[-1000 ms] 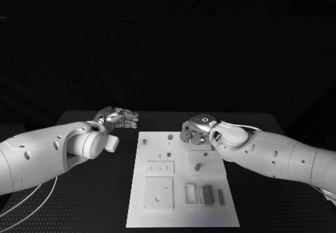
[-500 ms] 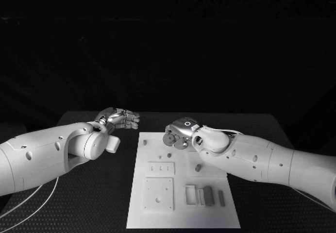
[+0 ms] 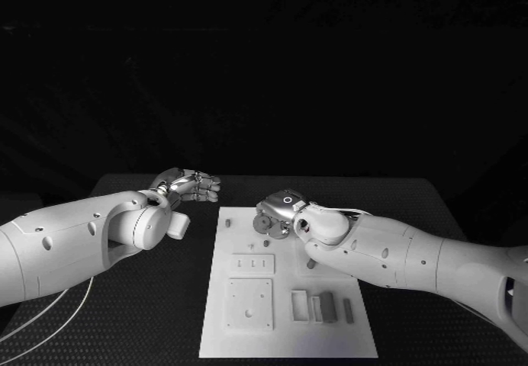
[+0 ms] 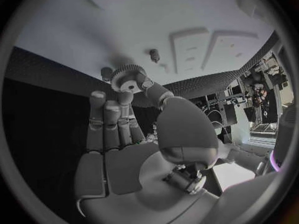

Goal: Assemble the parts on the task board

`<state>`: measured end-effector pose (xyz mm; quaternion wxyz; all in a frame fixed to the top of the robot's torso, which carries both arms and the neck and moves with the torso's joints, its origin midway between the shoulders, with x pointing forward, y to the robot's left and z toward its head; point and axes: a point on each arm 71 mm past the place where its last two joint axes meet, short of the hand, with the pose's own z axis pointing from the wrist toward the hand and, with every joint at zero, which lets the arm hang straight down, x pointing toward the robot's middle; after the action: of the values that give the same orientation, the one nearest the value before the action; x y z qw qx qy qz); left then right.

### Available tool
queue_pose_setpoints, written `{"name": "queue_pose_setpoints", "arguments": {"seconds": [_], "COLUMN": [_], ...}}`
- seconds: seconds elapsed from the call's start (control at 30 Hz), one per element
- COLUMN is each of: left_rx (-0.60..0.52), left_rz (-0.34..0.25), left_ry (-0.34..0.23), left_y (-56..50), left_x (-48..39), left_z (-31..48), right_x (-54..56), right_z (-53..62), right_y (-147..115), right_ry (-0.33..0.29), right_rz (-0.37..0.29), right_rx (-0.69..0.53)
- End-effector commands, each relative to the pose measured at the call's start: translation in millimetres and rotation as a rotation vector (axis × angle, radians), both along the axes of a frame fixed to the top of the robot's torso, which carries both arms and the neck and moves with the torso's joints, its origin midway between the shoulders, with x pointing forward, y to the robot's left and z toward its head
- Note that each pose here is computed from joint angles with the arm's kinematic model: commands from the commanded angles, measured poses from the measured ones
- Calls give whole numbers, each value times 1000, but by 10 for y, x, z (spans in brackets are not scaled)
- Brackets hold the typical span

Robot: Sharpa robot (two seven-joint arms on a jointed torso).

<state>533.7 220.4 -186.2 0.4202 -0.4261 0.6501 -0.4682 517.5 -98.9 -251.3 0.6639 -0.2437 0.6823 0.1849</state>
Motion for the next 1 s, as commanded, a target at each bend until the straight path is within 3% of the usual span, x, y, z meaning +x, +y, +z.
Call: {"name": "queue_pose_setpoints", "arguments": {"seconds": [0.03, 1.0], "left_rx": [-4, -5], "left_rz": [-12, -18], "left_ry": [-8, -6], "left_y": [-15, -42], "left_x": [1, 10], "left_z": [14, 14], "right_x": [2, 43], "right_z": [-14, -135], "right_y": [11, -8], "right_ry": [-12, 26], "right_rz": [-1, -22], "right_rx": [-31, -75]}}
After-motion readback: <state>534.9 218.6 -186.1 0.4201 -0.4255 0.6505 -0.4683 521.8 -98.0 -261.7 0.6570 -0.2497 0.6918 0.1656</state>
